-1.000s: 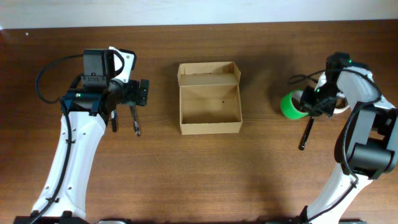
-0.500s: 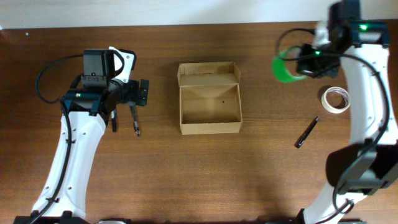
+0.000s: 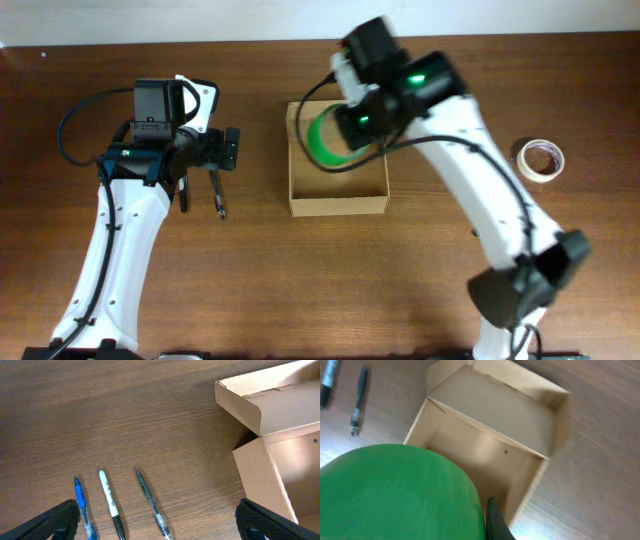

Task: Pack container
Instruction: 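Carry the green tape left and lower it into the cardboard box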

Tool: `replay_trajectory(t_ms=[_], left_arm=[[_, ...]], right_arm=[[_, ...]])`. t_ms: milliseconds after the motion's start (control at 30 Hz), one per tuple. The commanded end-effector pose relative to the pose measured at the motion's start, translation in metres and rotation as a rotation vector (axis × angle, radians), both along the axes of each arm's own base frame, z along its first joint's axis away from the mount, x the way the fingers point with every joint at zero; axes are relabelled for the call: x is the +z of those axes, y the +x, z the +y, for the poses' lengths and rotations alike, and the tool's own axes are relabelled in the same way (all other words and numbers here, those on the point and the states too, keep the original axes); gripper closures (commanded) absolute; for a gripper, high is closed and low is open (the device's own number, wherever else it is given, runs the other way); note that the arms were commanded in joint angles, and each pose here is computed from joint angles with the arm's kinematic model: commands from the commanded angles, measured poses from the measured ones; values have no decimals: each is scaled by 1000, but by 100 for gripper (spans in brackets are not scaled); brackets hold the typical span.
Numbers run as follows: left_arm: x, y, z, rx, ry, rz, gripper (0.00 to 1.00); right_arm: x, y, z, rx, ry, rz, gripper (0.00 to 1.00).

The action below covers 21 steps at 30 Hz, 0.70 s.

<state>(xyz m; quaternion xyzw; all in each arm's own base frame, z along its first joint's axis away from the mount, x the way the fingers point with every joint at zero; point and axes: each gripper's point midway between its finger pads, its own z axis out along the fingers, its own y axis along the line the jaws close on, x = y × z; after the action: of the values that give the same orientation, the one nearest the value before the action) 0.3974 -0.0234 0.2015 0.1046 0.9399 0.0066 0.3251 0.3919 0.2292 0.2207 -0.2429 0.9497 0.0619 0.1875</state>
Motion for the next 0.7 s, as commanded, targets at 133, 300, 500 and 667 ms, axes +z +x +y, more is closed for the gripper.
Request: replay_trajectory(t_ms=[133, 300, 500, 667], left_arm=[[5, 4, 0, -13, -1, -13, 0], [5, 4, 0, -13, -1, -13, 0], [5, 4, 0, -13, -1, -13, 0], [5, 4, 0, -12, -1, -13, 0]], right_arm=[[-75, 20, 7, 6, -159, 74, 96], [-118, 21, 12, 15, -180, 158, 96], [-153, 29, 19, 15, -185, 186, 96], [-182, 32, 24, 3, -179, 223, 96]])
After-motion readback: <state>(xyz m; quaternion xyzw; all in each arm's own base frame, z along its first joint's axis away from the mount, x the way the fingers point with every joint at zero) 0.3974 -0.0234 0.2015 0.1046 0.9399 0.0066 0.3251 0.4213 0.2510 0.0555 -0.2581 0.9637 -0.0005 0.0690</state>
